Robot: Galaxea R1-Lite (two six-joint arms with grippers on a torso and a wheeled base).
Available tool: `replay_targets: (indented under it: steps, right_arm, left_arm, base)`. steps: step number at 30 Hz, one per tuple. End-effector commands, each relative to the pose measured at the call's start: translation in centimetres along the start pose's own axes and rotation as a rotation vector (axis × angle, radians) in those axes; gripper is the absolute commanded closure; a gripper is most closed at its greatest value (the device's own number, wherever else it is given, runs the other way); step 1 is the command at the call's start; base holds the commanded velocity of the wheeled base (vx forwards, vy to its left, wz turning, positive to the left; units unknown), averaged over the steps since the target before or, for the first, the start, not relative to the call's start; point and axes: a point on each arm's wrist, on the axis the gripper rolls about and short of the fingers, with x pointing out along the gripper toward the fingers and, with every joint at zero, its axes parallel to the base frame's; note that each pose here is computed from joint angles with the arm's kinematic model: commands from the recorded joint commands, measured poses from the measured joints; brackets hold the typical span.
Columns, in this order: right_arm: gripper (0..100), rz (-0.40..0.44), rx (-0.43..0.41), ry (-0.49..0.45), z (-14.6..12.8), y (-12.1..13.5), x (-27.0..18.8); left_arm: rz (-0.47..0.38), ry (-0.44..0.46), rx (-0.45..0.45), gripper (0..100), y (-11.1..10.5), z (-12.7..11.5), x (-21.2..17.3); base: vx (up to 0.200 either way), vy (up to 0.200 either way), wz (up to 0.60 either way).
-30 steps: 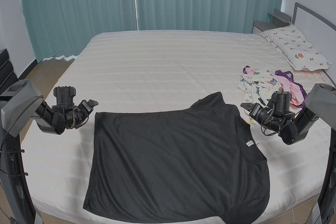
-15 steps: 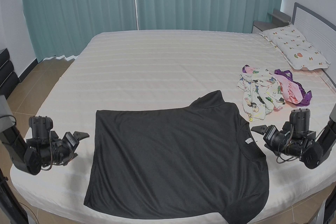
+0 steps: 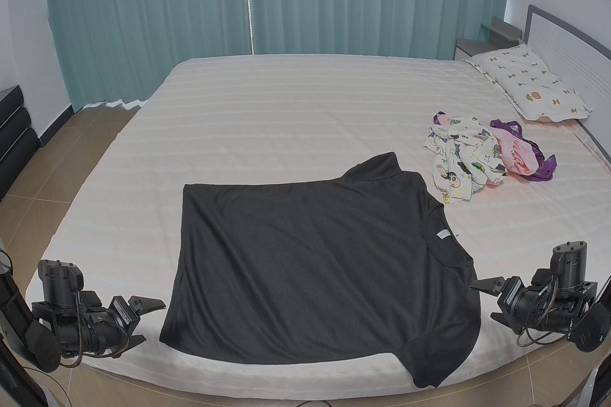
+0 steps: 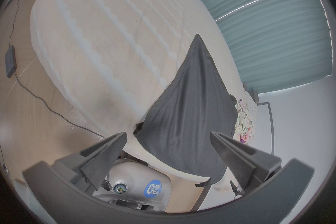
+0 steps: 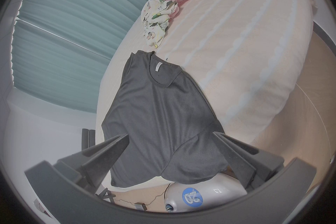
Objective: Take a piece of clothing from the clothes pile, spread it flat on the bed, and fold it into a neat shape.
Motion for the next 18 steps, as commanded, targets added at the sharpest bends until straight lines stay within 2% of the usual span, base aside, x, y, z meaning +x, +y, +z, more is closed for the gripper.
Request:
replay_targets:
  steps: [1,7,10,18]
  right_arm:
    - [0,0.0,0.0,0.0,-0.1,-0.2,0.0]
    - [0,0.002,-0.009,-0.012,-0.3,-0.3,-0.1]
    - [0,0.012,-0.013,-0.025,-0.2,-0.1,-0.1]
    - [0,0.033,-0.017,-0.043,-0.1,-0.1,-0.3]
  left_arm:
    - [0.036,0.064,0.006,0,0.5,-1.0,0.8]
    - [0.066,0.068,0.003,0,1.4,-0.8,2.9]
    - [0.089,0.038,0.001,0,1.5,-0.7,3.1]
    - [0.099,0.046,0.019,0,1.5,-0.9,3.3]
  base:
    - [0.0,0.0,0.0]
    - [0.0,0.0,0.0]
    - [0.0,0.0,0.0]
    - [0.0,0.0,0.0]
